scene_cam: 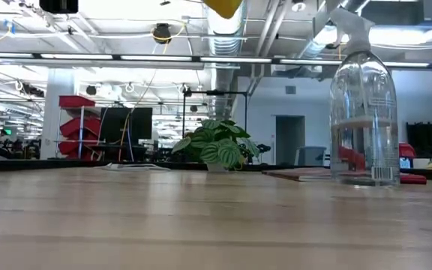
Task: Apply microfiber cloth
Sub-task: Wipe the back of the cellphone with the yellow microfiber cloth
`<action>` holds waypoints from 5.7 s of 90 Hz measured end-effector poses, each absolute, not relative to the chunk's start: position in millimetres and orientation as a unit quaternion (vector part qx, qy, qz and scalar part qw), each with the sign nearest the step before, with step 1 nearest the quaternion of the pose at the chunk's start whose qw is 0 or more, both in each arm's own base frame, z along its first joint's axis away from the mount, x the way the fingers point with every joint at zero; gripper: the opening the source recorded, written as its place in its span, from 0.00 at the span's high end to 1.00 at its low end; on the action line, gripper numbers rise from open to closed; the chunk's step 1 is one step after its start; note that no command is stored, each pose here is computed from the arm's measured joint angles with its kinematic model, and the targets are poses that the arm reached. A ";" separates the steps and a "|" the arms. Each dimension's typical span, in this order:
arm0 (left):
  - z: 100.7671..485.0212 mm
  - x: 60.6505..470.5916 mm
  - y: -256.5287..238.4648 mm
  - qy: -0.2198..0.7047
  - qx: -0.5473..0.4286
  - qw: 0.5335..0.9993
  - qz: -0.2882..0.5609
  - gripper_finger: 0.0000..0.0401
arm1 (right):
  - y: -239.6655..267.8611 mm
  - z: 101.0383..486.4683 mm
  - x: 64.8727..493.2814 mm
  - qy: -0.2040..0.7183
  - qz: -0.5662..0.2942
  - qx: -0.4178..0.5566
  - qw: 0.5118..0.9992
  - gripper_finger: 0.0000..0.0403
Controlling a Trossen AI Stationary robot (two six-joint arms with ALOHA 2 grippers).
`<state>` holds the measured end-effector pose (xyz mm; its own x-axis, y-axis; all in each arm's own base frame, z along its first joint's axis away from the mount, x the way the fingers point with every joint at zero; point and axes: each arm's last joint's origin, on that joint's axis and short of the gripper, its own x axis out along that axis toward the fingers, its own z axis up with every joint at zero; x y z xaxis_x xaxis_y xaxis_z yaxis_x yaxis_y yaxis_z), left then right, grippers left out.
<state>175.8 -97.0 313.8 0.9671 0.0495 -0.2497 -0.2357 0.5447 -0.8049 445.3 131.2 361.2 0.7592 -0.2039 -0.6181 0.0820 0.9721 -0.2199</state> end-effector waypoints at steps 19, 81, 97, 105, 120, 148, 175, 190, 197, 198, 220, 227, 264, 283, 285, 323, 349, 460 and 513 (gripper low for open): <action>315.7 176.2 -96.7 0.087 -0.466 0.876 0.083 0.97 | 180.4 328.7 453.1 0.348 -0.015 -0.072 0.935 1.00; 325.3 176.0 -92.8 0.051 -0.451 0.888 0.079 0.97 | 190.6 398.1 404.7 0.282 0.027 -0.038 0.958 1.00; 324.9 176.0 -92.8 0.051 -0.451 0.888 0.080 0.97 | 168.7 403.3 418.0 0.239 -0.060 -0.133 0.960 1.00; 325.0 176.0 -92.8 0.050 -0.454 0.886 0.080 0.97 | 155.8 394.9 431.7 0.244 -0.074 -0.151 0.955 1.00; 323.0 176.6 -93.1 0.052 -0.444 0.891 0.082 0.97 | 145.7 367.2 453.0 0.282 -0.033 -0.139 0.949 1.00; 328.1 176.3 -91.4 0.025 -0.438 0.894 0.092 0.97 | 183.5 309.6 458.6 0.388 0.054 -0.087 0.916 1.00; 326.1 168.8 -87.1 0.049 -0.431 0.895 0.100 0.97 | 200.4 253.0 465.7 0.475 0.067 -0.072 0.875 1.00; 325.4 157.5 -81.1 0.066 -0.429 0.894 0.108 0.97 | 200.9 224.3 484.0 0.469 0.082 -0.053 0.878 1.00; 325.4 151.2 -78.5 0.073 -0.431 0.893 0.109 0.97 | 200.9 212.3 492.3 0.460 0.085 -0.043 0.883 1.00; 325.3 150.3 -78.0 0.075 -0.432 0.892 0.110 0.97 | 200.9 211.0 493.4 0.458 0.087 -0.041 0.884 1.00; 321.8 131.6 -66.9 0.103 -0.431 0.887 0.127 0.97 | 203.4 195.4 509.5 0.414 0.109 -0.057 0.902 1.00; 321.2 126.6 -63.5 0.108 -0.429 0.887 0.131 0.97 | 200.7 185.2 511.2 0.423 0.111 -0.083 0.896 1.00; 320.4 119.8 -59.3 0.121 -0.416 0.892 0.127 0.97 | 171.4 148.5 521.8 0.497 0.112 0.030 0.860 0.67; 317.6 118.0 -58.2 0.135 -0.395 0.899 0.131 0.97 | 159.7 223.2 505.7 0.482 0.162 0.059 0.859 0.39; 317.2 117.8 -58.0 0.136 -0.394 0.899 0.133 0.97 | 158.2 231.9 502.9 0.478 0.164 0.055 0.861 0.38; 330.3 121.5 -70.0 0.170 -0.447 0.877 -0.031 0.97 | 126.7 380.2 431.5 0.342 0.211 -0.166 0.900 0.36; 341.8 146.7 -93.4 0.154 -0.465 0.857 -0.163 0.97 | 113.6 411.9 436.8 0.183 0.178 -0.532 0.808 0.36; 320.9 161.6 -73.5 0.219 -0.430 0.871 -0.088 0.69 | 128.5 366.8 457.6 0.206 0.244 -0.542 0.778 0.97; 314.0 201.5 -71.7 0.194 -0.206 0.959 -0.028 0.77 | 39.8 330.0 424.7 0.565 0.201 -0.126 0.790 0.97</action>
<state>201.5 -71.7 314.0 0.9230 -0.1331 -0.3611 -0.0272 0.9133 -0.4063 424.7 39.8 330.0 0.2808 0.1762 -0.9435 -0.4606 0.8872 0.0286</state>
